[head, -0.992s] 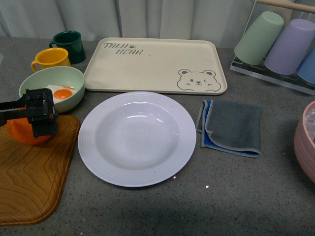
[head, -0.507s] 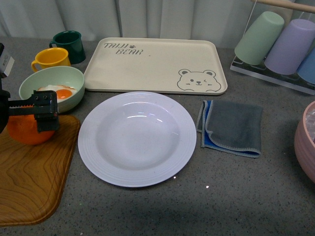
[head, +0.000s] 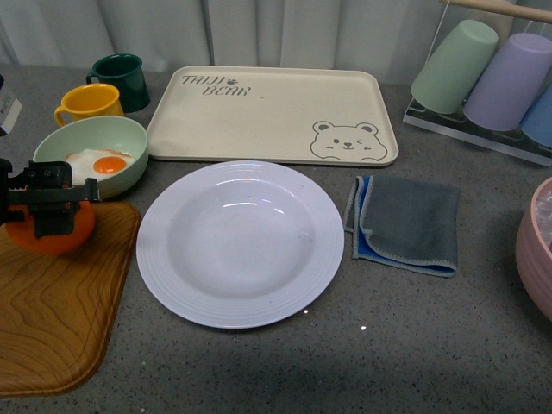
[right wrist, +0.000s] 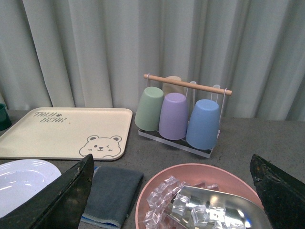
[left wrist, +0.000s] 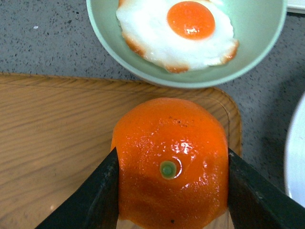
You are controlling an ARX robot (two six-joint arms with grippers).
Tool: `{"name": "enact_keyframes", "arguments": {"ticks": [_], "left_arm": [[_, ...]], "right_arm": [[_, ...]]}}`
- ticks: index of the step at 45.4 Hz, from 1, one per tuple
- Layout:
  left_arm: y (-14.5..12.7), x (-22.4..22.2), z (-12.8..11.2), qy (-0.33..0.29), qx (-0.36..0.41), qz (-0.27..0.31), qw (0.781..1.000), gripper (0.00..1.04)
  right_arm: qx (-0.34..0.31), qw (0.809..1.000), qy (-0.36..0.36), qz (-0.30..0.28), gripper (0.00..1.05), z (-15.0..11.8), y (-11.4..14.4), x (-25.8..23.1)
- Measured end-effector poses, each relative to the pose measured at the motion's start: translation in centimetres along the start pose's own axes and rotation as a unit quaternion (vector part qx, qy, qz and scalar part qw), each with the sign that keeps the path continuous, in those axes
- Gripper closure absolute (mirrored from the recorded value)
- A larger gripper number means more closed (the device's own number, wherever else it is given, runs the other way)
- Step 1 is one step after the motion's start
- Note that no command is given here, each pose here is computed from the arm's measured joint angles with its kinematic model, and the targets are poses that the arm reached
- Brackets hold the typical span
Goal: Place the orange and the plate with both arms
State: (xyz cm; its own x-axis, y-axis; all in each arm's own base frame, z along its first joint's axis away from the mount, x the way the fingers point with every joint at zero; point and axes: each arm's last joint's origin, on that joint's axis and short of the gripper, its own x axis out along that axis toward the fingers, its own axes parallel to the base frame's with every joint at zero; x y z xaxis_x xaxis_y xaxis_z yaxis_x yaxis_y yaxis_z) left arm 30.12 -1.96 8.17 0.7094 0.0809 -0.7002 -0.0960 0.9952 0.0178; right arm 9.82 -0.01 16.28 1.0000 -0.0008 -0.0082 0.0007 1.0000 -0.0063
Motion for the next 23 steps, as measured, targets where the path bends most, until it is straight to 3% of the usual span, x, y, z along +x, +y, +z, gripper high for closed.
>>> {"name": "enact_keyframes", "arguments": {"ticks": [8, 14, 23], "left_arm": [[-2.8, -3.7, 0.6, -0.017, 0.026, -0.043, 0.999, 0.55], [-7.6, -4.7, 0.9, -0.045, 0.048, -0.099, 0.993, 0.55], [-14.7, -3.0, -1.3, -0.03, 0.092, -0.163, 0.982, 0.55]], "right_arm": [[0.0, 1.0, 0.0, 0.0, 0.09, 0.0, 0.0, 0.0], [0.0, 1.0, 0.0, 0.0, 0.09, 0.0, 0.0, 0.0], [0.0, 1.0, 0.0, 0.0, 0.09, 0.0, 0.0, 0.0]]}}
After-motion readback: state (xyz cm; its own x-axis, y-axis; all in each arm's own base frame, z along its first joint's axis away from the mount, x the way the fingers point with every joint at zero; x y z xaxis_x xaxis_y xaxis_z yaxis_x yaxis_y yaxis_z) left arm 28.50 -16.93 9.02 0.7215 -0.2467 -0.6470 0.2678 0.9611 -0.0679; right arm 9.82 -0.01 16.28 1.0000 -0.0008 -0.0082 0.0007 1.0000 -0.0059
